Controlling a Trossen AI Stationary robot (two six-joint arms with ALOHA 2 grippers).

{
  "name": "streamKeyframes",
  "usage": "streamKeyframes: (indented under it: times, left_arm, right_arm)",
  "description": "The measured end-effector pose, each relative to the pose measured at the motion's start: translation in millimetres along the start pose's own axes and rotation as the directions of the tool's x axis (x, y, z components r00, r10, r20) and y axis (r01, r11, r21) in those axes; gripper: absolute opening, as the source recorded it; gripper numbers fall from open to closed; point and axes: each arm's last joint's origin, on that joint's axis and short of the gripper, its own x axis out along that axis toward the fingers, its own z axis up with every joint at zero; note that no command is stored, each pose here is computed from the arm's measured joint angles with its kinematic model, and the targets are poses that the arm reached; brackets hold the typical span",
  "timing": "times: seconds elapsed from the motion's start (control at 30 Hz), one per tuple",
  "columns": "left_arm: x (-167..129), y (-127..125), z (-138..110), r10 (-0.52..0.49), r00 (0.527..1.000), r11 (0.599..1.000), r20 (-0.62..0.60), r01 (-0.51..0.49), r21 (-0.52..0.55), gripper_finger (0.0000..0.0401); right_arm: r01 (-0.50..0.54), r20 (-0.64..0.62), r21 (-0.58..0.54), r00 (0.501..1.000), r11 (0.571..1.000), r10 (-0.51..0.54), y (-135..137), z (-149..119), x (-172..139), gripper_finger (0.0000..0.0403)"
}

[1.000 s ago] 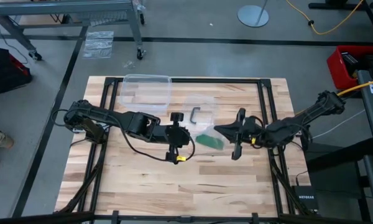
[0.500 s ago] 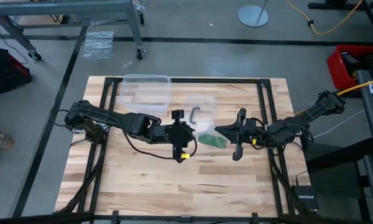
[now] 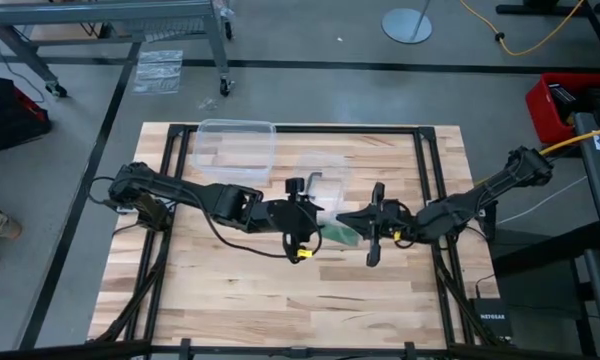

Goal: Roll bandage
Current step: Close the transparent zip bag

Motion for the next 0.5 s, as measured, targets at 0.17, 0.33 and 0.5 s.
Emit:
streamKeyframes:
  times: [0.17,0.33,0.5]
  left_arm:
    - [7.5,-4.0,-0.9,-0.020,1.000,0.998,0.000,0.020,0.056,0.0128]
    - [9.1,-5.1,-1.7,-0.019,1.000,0.994,-0.005,0.019,0.107,0.0044]
    - [9.3,-4.6,-1.8,-0.007,1.000,0.991,-0.007,0.008,0.131,0.0009]
  right_arm:
    - [-0.030,0.021,0.011,0.999,1.000,0.029,2.6,1.0,2.1,0.0000]
    - [-0.024,0.023,0.010,0.999,1.000,0.023,2.4,1.0,2.1,0.0000]
    - [-0.022,0.035,-0.005,0.999,1.000,0.022,2.3,2.5,1.9,0.0000]
